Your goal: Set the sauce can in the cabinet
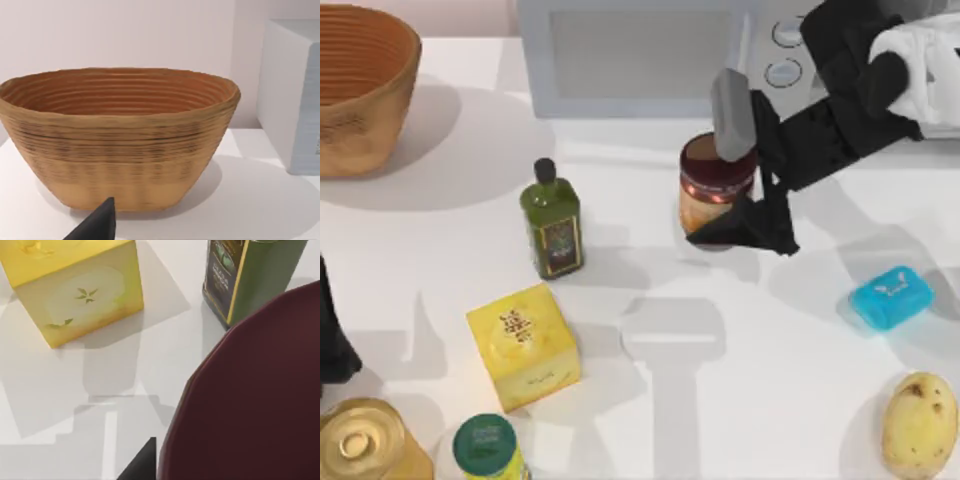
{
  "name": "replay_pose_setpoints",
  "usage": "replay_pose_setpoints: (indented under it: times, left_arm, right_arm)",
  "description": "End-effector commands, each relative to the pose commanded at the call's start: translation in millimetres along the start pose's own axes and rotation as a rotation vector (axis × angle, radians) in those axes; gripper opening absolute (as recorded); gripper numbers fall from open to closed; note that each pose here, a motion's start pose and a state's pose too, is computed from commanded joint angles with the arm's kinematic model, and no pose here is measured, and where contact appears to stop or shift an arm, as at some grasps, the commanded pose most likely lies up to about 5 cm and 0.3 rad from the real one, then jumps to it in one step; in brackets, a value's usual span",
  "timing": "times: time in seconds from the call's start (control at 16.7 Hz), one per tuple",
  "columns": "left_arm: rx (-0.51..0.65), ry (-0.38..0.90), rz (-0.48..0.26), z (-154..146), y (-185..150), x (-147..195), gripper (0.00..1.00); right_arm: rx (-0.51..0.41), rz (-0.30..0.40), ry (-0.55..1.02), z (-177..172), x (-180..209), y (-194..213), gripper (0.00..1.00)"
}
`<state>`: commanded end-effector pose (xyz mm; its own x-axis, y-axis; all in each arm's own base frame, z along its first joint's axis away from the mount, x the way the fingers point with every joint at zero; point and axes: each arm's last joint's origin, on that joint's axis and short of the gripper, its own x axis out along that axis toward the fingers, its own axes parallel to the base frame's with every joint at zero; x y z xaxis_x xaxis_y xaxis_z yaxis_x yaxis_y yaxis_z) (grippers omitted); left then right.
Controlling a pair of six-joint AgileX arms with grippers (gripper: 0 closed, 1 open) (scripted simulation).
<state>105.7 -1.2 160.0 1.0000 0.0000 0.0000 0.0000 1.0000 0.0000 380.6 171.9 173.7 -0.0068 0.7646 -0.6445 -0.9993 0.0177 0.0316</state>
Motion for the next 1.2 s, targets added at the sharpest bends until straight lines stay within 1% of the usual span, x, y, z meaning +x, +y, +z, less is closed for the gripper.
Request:
replay_pose_setpoints:
  times: [0.18,0.3,0.6,0.72,0.84,0.96,1.08,1.2]
  left_arm:
    - [0.000,0.000,0.000,0.0,0.0,0.0,1.00]
    - [0.000,0.000,0.000,0.0,0.0,0.0,1.00]
    - [0.000,0.000,0.000,0.0,0.0,0.0,1.00]
    - [0.000,0.000,0.000,0.0,0.0,0.0,1.00]
    - [0.000,0.000,0.000,0.0,0.0,0.0,1.00]
    - [0.000,0.000,0.000,0.0,0.0,0.0,1.00]
    - [0.000,0.000,0.000,0.0,0.0,0.0,1.00]
    - [0.000,0.000,0.000,0.0,0.0,0.0,1.00]
  right_arm:
    - [-0.011,-0.009,0.001,32.3,-29.0,6.5,0.00]
    - [-0.027,-0.018,-0.002,44.9,-39.8,10.3,0.00]
    - [-0.025,-0.017,-0.002,45.1,-39.7,10.4,0.00]
    - [-0.023,-0.040,-0.001,45.9,-45.2,13.7,0.00]
    - [-0.012,-0.095,0.004,46.7,-58.9,22.7,0.00]
    - [0.011,-0.182,0.008,46.5,-80.1,38.9,0.00]
    - [0.047,-0.298,0.006,44.5,-106.2,63.7,0.00]
    - [0.096,-0.437,-0.006,37.9,-132.4,97.2,0.00]
